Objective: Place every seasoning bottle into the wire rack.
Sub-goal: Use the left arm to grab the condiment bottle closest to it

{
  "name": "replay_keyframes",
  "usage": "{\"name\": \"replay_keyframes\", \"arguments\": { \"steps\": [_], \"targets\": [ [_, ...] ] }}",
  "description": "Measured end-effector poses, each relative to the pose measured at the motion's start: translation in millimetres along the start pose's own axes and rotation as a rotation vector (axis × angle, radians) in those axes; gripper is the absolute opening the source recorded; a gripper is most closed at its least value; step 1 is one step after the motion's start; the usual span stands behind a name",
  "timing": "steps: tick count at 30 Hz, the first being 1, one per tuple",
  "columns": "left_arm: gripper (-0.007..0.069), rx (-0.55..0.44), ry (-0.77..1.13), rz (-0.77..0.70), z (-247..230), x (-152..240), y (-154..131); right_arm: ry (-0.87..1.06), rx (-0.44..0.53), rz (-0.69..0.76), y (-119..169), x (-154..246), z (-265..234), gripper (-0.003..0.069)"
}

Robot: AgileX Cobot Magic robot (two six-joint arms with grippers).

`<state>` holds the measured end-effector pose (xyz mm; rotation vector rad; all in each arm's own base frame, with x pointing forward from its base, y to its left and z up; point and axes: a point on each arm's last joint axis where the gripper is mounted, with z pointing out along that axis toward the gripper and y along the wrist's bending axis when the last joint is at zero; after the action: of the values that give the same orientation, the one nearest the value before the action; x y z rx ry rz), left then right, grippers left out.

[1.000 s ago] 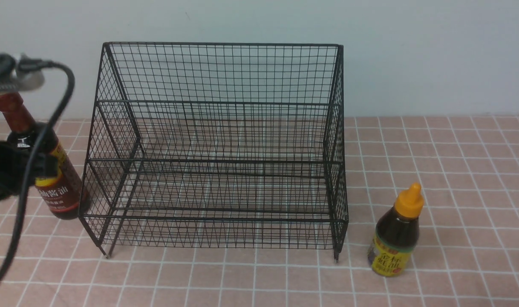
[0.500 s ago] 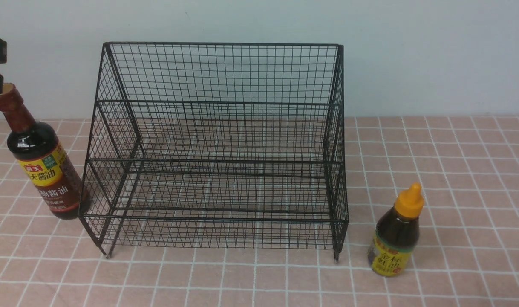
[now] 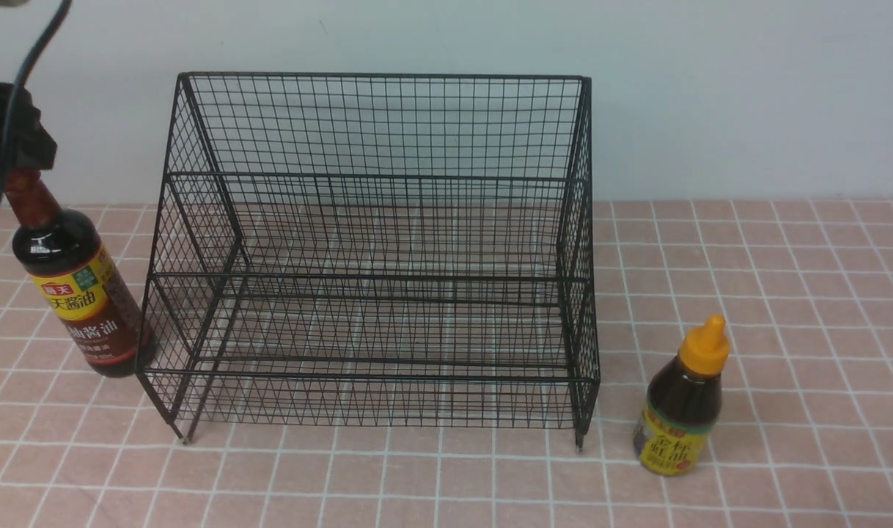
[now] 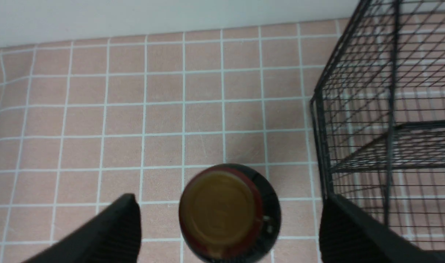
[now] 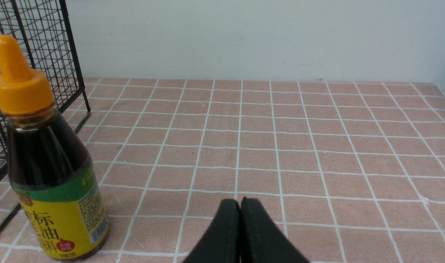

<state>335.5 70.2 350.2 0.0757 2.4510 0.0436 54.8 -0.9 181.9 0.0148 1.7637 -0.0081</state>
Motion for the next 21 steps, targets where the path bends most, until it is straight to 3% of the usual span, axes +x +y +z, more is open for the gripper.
{"name": "replay_keyframes", "arguments": {
  "steps": [4,9,14,21],
  "targets": [
    [0.0601,0.0,0.022,-0.004,19,1,3,0.0,0.0,0.0,0,0,0,-0.0014],
    [0.0522,0.002,0.04,-0.007,32,2,5,0.0,0.0,0.0,0,0,0,-0.0014],
    [0.0265,0.012,0.052,-0.014,36,3,5,0.0,0.0,0.0,0,0,0,-0.0014],
    [0.027,0.015,0.05,-0.016,33,3,4,0.0,0.0,0.0,0,0,0,-0.0014]
  ]
}}
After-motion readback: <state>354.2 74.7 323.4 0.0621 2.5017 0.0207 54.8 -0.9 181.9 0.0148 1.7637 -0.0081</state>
